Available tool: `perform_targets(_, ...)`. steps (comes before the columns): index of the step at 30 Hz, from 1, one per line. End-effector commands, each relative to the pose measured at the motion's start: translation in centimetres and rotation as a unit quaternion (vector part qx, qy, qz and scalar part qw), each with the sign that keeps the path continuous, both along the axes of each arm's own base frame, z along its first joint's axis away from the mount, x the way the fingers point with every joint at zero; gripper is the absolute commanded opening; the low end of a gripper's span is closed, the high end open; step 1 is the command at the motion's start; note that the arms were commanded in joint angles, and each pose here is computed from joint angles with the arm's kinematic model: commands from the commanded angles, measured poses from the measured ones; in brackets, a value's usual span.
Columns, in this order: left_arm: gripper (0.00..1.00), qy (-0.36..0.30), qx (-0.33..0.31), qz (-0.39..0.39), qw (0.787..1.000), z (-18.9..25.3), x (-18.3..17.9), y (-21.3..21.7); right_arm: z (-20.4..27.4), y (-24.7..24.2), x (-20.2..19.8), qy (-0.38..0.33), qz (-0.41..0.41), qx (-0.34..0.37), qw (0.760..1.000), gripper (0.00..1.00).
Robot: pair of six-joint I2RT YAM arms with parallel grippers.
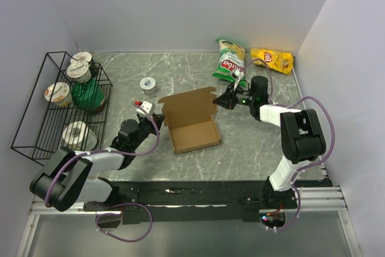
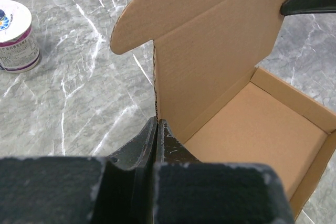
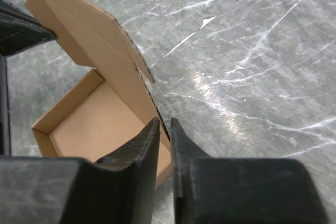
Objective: Fold the paper box
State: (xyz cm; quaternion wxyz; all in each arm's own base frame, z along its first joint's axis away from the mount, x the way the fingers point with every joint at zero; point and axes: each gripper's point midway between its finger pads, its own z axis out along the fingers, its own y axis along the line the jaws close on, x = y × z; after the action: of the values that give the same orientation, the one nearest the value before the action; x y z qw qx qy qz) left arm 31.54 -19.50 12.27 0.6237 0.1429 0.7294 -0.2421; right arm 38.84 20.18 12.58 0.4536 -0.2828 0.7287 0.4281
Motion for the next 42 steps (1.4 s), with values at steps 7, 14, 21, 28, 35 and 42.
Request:
perform_targets(7,0.01,-0.026,-0.012,-0.008,1.000,1.8,0.4,-1.0,2.4,1.0,-1.7,-0.047,0.010,0.014,0.999,0.08)
perform_targets(14,0.01,-0.021,-0.023,0.004,1.000,2.0,0.4,-1.2,2.0,2.1,-3.7,-0.100,-0.072,-0.049,0.991,0.05)
perform_targets(21,0.01,-0.010,-0.040,0.022,0.999,2.0,0.3,-1.4,2.6,3.1,-4.9,-0.157,-0.165,-0.085,0.970,0.04)
perform_targets(28,0.01,-0.002,-0.056,0.038,0.998,1.9,-0.6,-2.0,3.1,4.0,-6.3,-0.189,-0.228,-0.087,0.951,0.02)
perform_targets(35,0.01,0.016,-0.061,0.050,0.997,0.9,-1.8,-2.9,3.1,4.5,-7.7,-0.201,-0.275,-0.085,0.936,0.01)
perform_targets(42,0.01,0.047,-0.054,0.073,0.995,-1.3,-3.6,-2.8,2.8,4.8,-9.6,-0.213,-0.305,-0.079,0.925,0.01)
